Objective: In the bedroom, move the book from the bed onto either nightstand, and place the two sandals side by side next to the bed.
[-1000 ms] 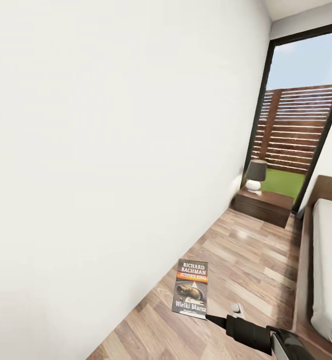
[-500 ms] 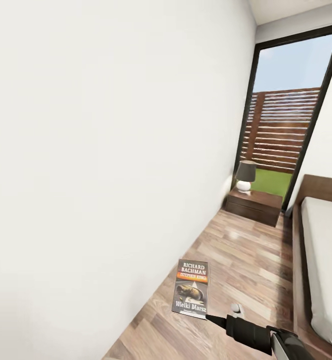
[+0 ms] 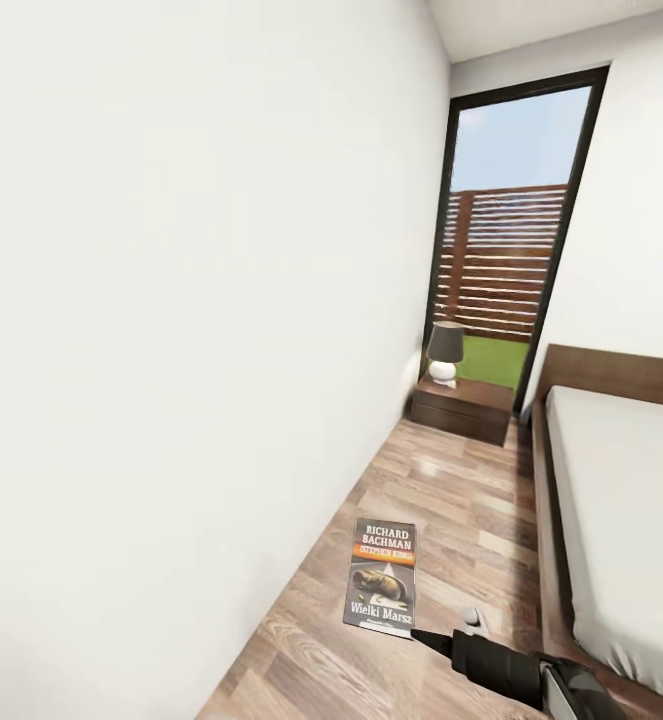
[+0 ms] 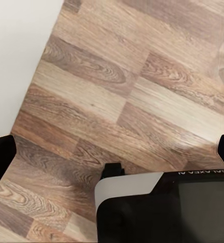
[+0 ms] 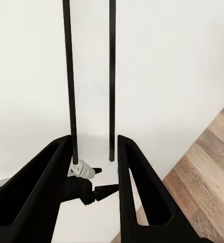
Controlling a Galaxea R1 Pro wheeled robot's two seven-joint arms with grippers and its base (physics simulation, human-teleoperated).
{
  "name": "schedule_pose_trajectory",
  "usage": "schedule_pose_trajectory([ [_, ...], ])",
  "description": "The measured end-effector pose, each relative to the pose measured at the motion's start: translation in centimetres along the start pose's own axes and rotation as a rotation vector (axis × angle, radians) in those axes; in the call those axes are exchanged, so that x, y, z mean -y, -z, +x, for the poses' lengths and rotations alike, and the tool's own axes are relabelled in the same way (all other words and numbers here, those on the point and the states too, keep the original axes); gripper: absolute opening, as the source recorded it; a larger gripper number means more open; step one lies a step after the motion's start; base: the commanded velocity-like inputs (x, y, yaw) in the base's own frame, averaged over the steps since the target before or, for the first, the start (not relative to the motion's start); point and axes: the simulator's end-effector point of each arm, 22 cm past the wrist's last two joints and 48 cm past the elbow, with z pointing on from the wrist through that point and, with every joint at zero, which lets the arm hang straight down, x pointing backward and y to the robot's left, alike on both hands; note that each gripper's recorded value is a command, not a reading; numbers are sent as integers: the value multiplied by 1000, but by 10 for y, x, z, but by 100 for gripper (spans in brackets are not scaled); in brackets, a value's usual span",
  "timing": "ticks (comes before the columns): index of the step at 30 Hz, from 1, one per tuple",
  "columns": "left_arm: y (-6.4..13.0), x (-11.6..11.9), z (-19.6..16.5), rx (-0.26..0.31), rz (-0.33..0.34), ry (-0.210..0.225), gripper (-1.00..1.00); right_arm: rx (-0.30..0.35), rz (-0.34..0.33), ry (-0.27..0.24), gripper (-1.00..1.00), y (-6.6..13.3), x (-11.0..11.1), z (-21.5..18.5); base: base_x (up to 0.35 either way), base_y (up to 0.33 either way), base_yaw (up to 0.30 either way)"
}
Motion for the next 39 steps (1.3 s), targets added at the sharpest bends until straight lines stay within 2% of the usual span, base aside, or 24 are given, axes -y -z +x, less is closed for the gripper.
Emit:
schedule_pose_trajectory([
  [9,1,0,-2,5,0,-2,100,4,-2,2,-100,0,-2,-2,44,-36,-199],
  [28,1,2,2,3,0,-3,100,6,2,3,-100,1,-1,-3,4,-4,-26],
  [39,1,2,0,36,-2,5,100,8,10,6,-100,5,1,-4,77,73,-159],
])
